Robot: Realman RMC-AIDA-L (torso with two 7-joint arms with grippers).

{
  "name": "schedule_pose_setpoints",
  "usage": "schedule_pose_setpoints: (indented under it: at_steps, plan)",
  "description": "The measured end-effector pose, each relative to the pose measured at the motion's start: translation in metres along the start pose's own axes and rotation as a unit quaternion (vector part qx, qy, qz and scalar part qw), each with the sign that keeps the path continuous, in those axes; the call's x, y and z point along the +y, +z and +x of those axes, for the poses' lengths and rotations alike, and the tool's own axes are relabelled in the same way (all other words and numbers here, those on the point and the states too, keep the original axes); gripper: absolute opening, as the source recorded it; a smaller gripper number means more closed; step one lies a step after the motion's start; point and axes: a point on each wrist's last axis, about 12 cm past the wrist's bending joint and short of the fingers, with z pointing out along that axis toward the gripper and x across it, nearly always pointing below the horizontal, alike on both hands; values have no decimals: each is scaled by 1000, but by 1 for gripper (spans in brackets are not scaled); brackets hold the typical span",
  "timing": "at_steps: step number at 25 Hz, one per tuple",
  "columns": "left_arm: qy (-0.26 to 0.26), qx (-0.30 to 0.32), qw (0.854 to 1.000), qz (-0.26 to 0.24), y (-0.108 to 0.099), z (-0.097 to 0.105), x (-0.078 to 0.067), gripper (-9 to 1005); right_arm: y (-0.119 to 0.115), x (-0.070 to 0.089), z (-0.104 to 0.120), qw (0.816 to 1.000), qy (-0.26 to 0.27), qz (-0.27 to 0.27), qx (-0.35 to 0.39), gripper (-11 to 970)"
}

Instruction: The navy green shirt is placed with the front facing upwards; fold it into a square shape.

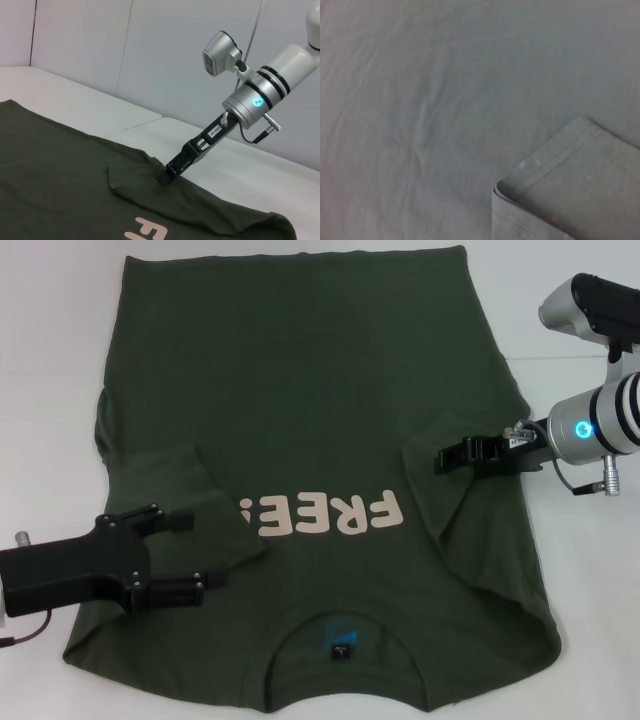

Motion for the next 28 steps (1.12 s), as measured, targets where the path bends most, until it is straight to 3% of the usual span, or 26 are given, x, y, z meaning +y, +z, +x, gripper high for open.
schedule_pose_setpoints:
  at_steps: [28]
  plan:
    - [-1,1,1000,1,1,0,0,949,5,0,3,1000,-9,12,-4,677]
